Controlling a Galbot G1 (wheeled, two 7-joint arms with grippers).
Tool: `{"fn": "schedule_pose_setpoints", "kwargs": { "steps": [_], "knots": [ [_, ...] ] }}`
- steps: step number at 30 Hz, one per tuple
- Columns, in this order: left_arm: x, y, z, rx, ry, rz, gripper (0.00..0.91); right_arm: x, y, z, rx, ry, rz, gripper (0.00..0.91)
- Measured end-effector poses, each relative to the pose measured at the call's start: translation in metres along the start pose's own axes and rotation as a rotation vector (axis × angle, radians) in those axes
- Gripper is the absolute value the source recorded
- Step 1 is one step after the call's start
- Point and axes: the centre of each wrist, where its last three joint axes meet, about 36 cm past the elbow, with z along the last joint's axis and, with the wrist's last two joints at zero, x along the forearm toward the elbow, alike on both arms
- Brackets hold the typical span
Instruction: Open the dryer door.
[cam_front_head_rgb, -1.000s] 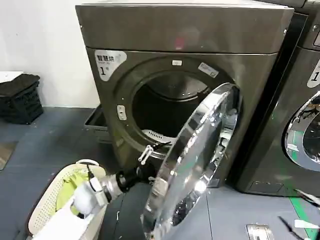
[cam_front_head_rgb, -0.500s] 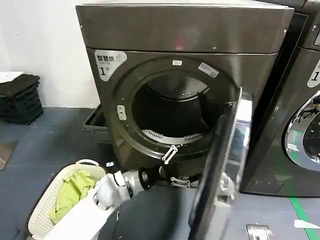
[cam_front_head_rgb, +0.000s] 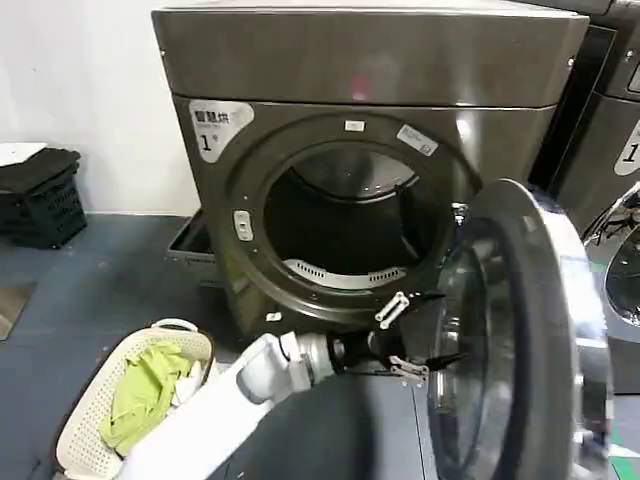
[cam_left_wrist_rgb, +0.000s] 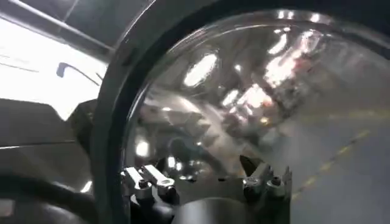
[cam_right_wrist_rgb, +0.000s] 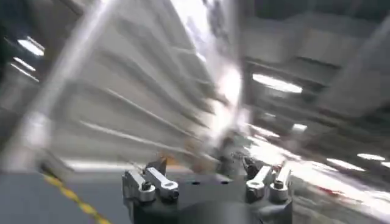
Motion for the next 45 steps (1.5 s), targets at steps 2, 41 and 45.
{"fn": "schedule_pose_setpoints", "kwargs": {
  "steps": [2,41,45],
  "knots": [
    [-0.011,0.002,0.003,0.001,-0.005,0.010,0.907,0.000,-0.013,0.005,0.018,0.008,0.040,0.907],
    [-0.187,0.027,0.035,-0.024,0.034,0.160,0.907,-0.007,-0.118,0.063,0.244,0.118,0.434,0.907],
    [-0.193,0.029,0.039,-0.029,0.035,0.165,0.907,-0.008,-0.129,0.068,0.249,0.123,0.437,0.907]
  ]
}}
